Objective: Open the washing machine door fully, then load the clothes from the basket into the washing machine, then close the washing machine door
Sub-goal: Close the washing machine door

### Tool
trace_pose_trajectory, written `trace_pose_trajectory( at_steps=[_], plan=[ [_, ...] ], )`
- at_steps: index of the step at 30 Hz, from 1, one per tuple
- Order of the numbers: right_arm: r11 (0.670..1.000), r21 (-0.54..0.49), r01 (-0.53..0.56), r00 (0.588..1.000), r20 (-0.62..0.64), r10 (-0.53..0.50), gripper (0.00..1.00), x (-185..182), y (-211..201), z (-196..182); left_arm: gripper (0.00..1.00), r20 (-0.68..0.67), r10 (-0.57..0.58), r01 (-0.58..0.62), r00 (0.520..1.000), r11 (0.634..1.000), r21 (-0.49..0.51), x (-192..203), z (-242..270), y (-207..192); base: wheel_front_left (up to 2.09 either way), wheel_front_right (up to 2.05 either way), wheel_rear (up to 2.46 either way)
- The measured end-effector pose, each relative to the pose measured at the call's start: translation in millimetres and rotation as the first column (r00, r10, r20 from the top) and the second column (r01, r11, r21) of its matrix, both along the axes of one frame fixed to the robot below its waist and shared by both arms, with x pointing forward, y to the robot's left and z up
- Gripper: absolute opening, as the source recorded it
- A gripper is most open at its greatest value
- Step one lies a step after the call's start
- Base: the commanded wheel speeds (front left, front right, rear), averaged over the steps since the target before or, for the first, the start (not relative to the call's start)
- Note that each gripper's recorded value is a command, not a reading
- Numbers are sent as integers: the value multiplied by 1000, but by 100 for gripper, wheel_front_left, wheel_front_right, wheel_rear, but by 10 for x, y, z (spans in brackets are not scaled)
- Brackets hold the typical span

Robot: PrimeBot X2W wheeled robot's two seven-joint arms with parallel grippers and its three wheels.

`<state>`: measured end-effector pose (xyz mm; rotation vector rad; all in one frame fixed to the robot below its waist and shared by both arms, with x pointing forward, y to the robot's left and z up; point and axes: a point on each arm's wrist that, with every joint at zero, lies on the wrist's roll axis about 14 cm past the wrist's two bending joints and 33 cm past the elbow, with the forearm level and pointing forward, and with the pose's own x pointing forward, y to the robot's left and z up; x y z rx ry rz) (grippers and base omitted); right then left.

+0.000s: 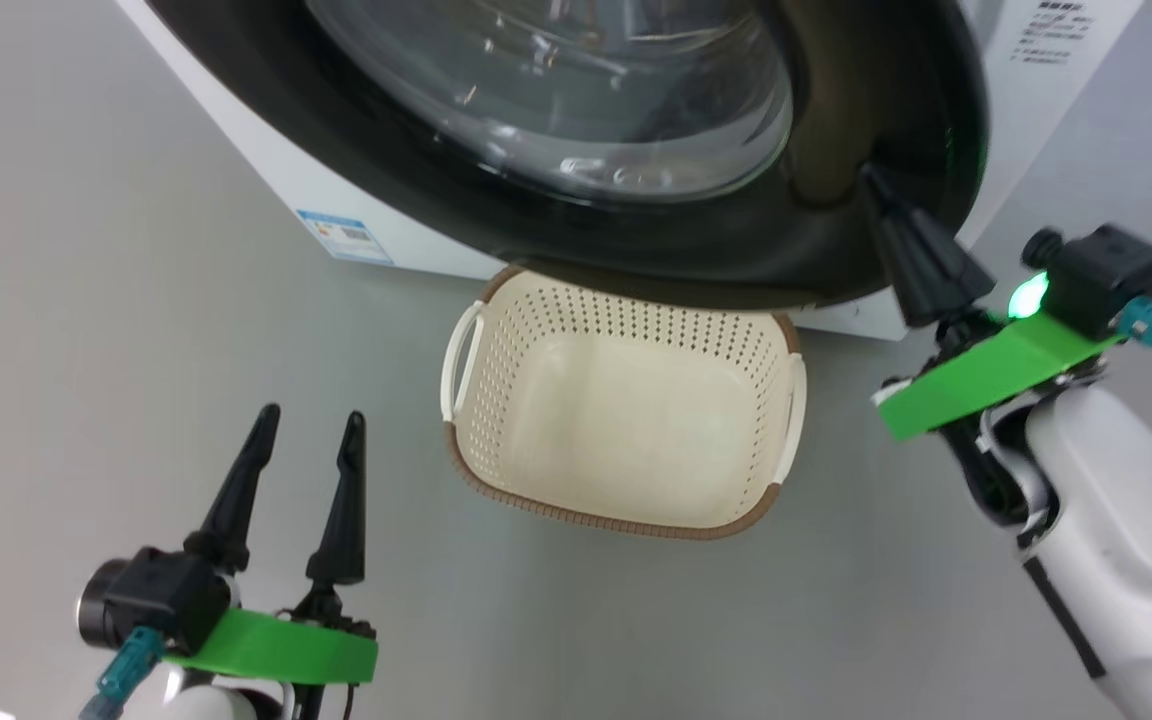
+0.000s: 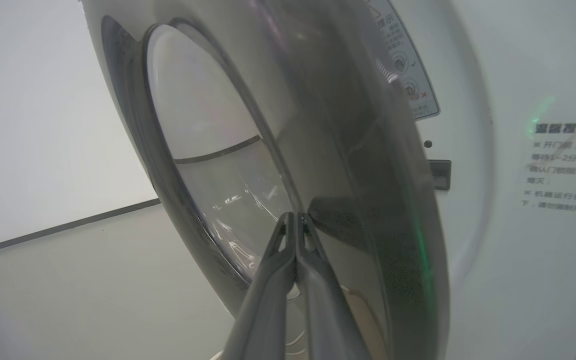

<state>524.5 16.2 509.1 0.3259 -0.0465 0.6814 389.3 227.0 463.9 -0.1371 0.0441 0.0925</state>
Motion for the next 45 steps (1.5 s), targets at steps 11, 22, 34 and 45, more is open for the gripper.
trace_pose_trajectory(
  at_steps=[11,22,34,45],
  plan=[
    [998,28,57,998,35,-57,0,511,-54,12,100,-6,-12,12,1000,1000,21,217,-47,-1,0,0,0],
    [997,54,54,998,42,-56,0,698,53,-60,100,-31,0,1,1000,999,35,280,-142,55,0,0,0],
    [998,27,60,997,43,-61,13,549,-21,-1,100,-6,2,-2,1000,1000,26,253,-47,53,0,0,0],
    [996,1,95,994,-50,-95,100,24,-202,-158,100,-5,9,-9,1000,1000,7,59,-11,66,0,0,0]
  ],
)
